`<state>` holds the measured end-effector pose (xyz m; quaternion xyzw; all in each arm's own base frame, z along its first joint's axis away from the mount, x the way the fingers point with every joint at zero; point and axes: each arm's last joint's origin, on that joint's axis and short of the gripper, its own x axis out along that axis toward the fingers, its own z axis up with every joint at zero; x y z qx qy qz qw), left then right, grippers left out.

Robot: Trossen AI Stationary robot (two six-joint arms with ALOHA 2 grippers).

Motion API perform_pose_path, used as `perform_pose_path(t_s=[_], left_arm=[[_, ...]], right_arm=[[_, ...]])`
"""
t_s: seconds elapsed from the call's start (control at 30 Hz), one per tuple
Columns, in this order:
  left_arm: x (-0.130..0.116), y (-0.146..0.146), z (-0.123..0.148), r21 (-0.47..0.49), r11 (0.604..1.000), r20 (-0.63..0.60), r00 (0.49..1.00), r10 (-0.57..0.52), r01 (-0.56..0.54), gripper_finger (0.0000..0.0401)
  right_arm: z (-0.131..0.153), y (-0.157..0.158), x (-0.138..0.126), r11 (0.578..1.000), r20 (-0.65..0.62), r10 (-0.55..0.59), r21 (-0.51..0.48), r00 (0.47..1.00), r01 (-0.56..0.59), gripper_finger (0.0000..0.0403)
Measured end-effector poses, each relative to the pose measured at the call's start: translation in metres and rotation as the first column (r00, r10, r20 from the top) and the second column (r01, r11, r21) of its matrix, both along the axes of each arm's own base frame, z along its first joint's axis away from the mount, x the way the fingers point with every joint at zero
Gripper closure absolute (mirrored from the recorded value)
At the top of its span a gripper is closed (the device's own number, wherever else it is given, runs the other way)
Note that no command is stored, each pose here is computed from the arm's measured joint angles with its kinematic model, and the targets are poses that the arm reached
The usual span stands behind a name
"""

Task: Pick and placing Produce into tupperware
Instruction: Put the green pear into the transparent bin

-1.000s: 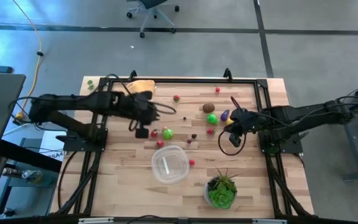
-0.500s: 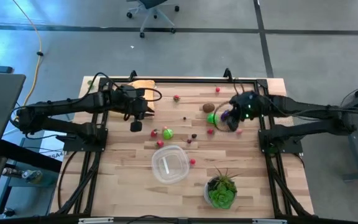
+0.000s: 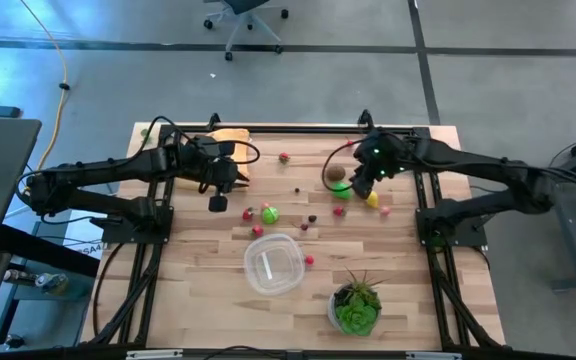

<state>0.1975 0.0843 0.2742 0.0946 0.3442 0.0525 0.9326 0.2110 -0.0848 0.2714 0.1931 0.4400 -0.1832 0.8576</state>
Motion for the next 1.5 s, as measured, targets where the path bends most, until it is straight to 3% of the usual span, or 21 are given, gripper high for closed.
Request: perform_pose_path(t_s=[0.23,0.7,1.03,1.5], left_arm=[[0.000,0.000,0.000,0.000,1.000,0.000,1.000,-0.001,0.001,0.0350],[0.000,0.000,0.000,0.004,1.000,0.000,1.000,0.004,-0.004,0.0350],[-0.001,0.003,0.000,0.066,0.994,-0.024,0.996,0.085,-0.083,0.0350],[-0.001,0.004,0.000,0.080,0.992,-0.029,0.994,0.102,-0.099,0.0350]], right_arm=[[-0.031,-0.016,0.014,0.998,-0.151,0.062,0.032,0.987,-0.058,0.0208],[-0.090,-0.035,0.037,0.969,-0.281,0.204,0.194,0.938,-0.152,0.0208],[-0.113,-0.042,0.051,0.971,-0.286,0.188,0.196,0.940,-0.135,0.0208],[-0.113,-0.047,0.061,0.980,-0.197,0.160,0.151,0.967,-0.131,0.0208]])
